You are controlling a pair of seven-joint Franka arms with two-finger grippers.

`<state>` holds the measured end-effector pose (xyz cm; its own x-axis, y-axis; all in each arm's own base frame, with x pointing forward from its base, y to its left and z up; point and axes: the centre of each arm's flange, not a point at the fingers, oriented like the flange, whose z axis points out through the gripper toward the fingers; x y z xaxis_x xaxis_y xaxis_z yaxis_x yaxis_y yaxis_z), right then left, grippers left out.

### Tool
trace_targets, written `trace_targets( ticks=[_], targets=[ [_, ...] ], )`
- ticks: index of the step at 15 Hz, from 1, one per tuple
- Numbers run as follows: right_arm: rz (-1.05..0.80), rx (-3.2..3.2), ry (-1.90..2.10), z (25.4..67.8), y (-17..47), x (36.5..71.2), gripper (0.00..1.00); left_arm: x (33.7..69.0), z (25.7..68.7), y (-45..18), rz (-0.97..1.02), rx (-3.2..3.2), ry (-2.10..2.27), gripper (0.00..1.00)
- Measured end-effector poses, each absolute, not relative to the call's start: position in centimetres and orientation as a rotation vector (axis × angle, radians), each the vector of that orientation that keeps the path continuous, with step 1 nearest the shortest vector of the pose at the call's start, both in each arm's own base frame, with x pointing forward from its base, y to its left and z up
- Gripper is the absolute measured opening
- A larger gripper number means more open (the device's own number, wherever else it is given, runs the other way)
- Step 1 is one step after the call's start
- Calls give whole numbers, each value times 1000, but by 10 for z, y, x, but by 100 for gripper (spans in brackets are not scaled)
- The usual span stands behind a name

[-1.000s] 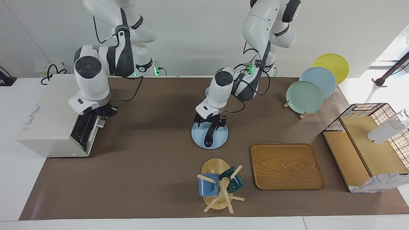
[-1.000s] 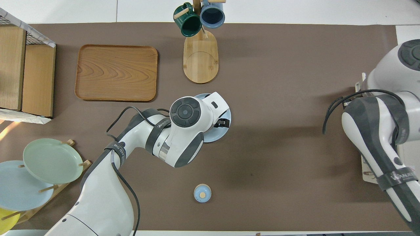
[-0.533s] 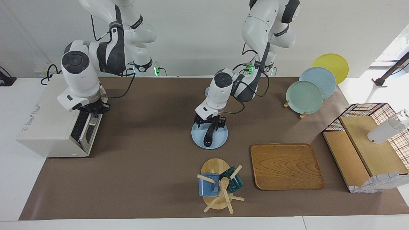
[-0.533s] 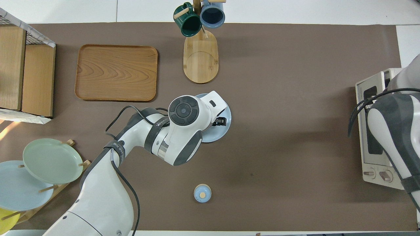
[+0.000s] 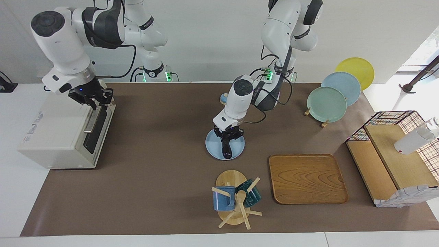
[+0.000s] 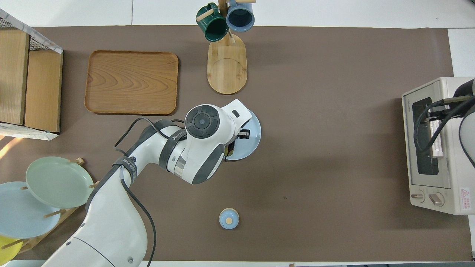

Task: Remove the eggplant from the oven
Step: 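Carry the eggplant with the left gripper onto the wooden tray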

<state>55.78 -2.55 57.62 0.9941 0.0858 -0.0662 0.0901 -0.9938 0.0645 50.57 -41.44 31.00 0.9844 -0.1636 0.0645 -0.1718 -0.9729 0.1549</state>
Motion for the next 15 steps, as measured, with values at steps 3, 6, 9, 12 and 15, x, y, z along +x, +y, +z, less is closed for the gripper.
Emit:
trace_targets(
  ticks=[3,6,9,12,15],
  targets=[
    [-101,3095,142,574,-14,559,88,527,331,-399,88,2969,-200,29],
    [-104,3094,144,572,-3,560,100,562,382,-348,78,2980,-81,29],
    [-111,3095,139,574,-3,560,100,604,429,-271,59,2996,-53,29],
    [-122,3095,133,571,-6,560,100,639,429,-179,58,3009,-65,29],
    [-141,3094,134,573,-5,557,100,660,402,-112,33,3020,-39,29]
  ],
)
